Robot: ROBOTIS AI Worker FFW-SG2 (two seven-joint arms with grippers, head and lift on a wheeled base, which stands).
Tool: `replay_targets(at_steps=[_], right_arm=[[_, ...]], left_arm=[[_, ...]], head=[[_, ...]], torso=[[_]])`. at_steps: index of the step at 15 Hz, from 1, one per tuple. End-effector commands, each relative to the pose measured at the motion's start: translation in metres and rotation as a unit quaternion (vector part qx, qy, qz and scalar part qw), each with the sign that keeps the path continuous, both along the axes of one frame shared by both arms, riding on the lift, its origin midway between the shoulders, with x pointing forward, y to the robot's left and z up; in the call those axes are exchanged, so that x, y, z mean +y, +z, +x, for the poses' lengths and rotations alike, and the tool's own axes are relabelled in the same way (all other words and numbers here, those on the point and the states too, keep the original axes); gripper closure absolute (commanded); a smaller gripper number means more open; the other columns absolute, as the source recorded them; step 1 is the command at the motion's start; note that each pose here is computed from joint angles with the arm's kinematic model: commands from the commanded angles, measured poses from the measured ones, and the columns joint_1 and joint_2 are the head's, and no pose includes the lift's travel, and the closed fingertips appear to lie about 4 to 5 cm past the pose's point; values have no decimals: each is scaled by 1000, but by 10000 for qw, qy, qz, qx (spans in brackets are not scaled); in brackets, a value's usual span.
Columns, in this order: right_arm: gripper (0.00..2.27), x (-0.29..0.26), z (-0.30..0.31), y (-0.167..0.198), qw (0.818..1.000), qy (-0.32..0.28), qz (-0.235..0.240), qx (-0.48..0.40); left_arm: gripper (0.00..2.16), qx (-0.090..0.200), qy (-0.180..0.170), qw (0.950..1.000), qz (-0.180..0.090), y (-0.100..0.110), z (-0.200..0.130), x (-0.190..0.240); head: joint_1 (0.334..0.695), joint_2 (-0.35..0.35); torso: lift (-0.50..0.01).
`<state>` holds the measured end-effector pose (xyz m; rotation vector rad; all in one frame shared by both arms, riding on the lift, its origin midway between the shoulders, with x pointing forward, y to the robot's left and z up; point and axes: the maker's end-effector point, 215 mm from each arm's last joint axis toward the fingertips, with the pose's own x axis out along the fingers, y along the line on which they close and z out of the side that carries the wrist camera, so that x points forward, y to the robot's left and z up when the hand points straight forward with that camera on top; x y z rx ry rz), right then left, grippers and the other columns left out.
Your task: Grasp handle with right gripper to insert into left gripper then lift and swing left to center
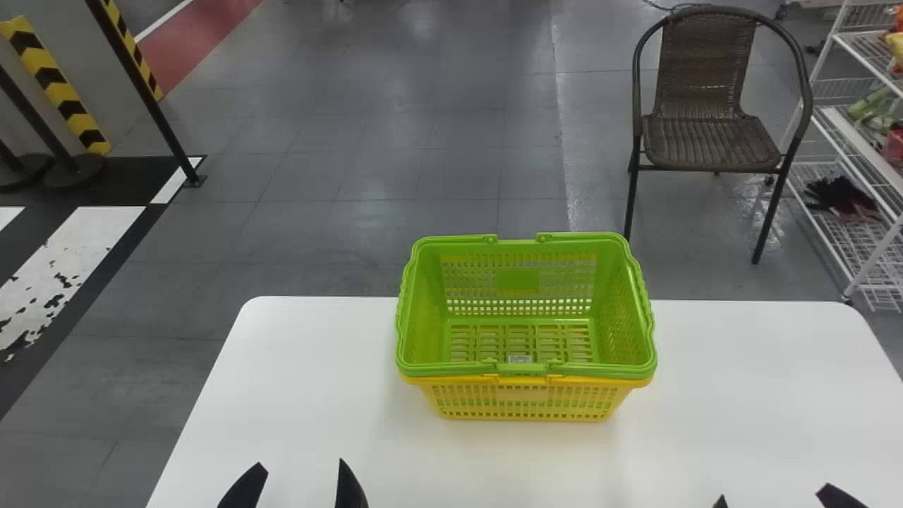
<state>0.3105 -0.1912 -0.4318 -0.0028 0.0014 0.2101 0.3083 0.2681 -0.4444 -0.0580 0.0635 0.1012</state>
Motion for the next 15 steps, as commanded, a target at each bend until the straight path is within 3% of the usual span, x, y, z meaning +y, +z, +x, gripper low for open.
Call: replay_targets(at_steps=[1,15], right_arm=[[56,0,0,1,10000,2,1,-5],[56,0,0,3,10000,-1,1,-51]], left_arm=[[76,18,-11,10000,-8,-1,0,-1],[87,50,-95,9999,5,1,13,-5]], head=[[695,148],[695,139]], torso=[[0],[0]])
